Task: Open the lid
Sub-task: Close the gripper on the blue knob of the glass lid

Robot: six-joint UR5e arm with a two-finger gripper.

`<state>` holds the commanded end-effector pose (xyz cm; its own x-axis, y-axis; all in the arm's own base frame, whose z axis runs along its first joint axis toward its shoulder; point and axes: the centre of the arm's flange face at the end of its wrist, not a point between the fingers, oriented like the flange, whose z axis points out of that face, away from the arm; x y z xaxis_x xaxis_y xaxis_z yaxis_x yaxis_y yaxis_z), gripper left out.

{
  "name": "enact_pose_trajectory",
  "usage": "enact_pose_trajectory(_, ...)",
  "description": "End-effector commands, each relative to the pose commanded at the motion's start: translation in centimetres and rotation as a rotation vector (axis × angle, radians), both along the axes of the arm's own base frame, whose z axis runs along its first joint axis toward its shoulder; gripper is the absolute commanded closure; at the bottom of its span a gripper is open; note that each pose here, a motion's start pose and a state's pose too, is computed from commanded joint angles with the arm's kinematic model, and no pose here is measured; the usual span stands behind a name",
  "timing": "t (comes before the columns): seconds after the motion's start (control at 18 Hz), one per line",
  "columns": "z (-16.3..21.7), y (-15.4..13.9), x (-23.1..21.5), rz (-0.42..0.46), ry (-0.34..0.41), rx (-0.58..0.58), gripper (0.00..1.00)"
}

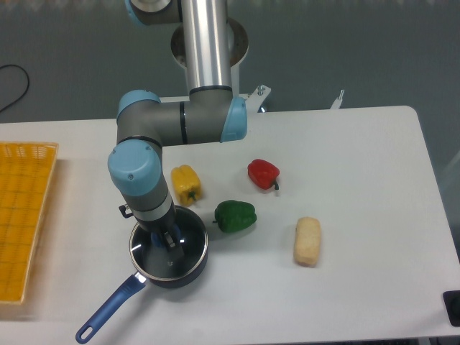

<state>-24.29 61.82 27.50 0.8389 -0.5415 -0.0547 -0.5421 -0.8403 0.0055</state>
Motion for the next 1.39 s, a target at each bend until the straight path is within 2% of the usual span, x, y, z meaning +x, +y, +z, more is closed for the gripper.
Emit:
enact_pose_trajectory(0.22,0.1,0.0,0.0,0.003,0.001,0.001,0.25)
enact_pose_trajectory(0.94,1.1,-0.3,-0.4,0.006,0.005,0.011,0.26)
enact_pose_trajectory(1.39,0.9,-0.3,-0.4,0.008,0.005,0.008,0.34)
